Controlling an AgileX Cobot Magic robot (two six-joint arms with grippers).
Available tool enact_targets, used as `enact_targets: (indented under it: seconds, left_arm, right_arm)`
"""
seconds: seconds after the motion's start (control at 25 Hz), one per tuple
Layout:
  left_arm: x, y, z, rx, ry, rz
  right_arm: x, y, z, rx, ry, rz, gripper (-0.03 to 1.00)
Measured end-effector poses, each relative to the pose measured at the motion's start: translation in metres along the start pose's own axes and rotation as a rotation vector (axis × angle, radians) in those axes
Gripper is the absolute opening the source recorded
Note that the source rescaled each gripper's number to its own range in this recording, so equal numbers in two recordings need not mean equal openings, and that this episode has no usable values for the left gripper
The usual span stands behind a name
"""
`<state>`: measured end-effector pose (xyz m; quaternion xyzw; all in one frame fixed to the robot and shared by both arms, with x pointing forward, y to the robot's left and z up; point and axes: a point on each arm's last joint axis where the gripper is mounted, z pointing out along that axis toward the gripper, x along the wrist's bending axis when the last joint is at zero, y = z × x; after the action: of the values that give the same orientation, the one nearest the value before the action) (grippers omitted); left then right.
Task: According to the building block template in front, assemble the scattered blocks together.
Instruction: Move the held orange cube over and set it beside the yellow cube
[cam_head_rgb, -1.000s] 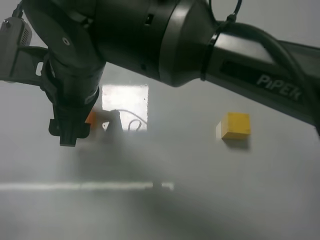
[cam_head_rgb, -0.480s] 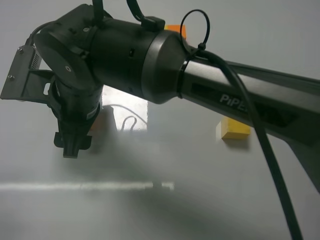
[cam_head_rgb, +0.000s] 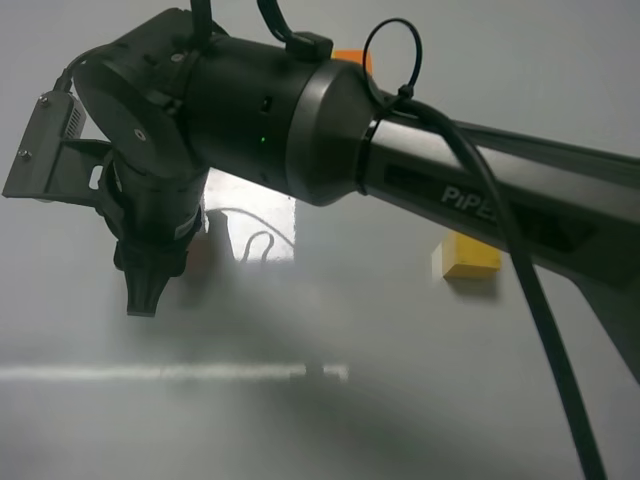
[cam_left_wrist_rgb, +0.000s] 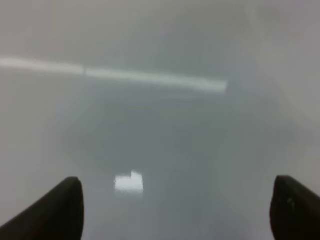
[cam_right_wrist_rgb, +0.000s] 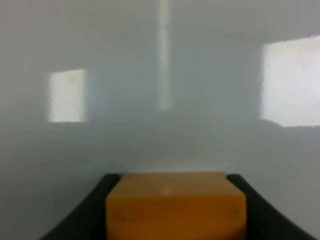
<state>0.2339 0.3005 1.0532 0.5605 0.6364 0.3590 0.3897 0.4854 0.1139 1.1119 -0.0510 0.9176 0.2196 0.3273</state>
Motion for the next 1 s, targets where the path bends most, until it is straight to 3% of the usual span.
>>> enact_targets:
  seconds: [0.16,0.52,0.8,1.0]
  left_arm:
    - [0.0,0.0,0.0,0.0,0.0,0.0]
    - [0.0,0.0,0.0,0.0,0.0,0.0]
    - [0.0,0.0,0.0,0.0,0.0,0.0]
    - [0.0,0.0,0.0,0.0,0.0,0.0]
  right_arm:
    - [-0.007,-0.004,-0.02,0.018,0.008,-0.002,0.01]
    - [-0.04,-0.033,-0.12,0.027,-0.003,0.004,0.01]
    - [-0.055,-0.12,-0.181,0.125,-0.058,0.042,0.01]
    - [-0.043,-0.189,-0.214,0.2,-0.094,0.103,0.01]
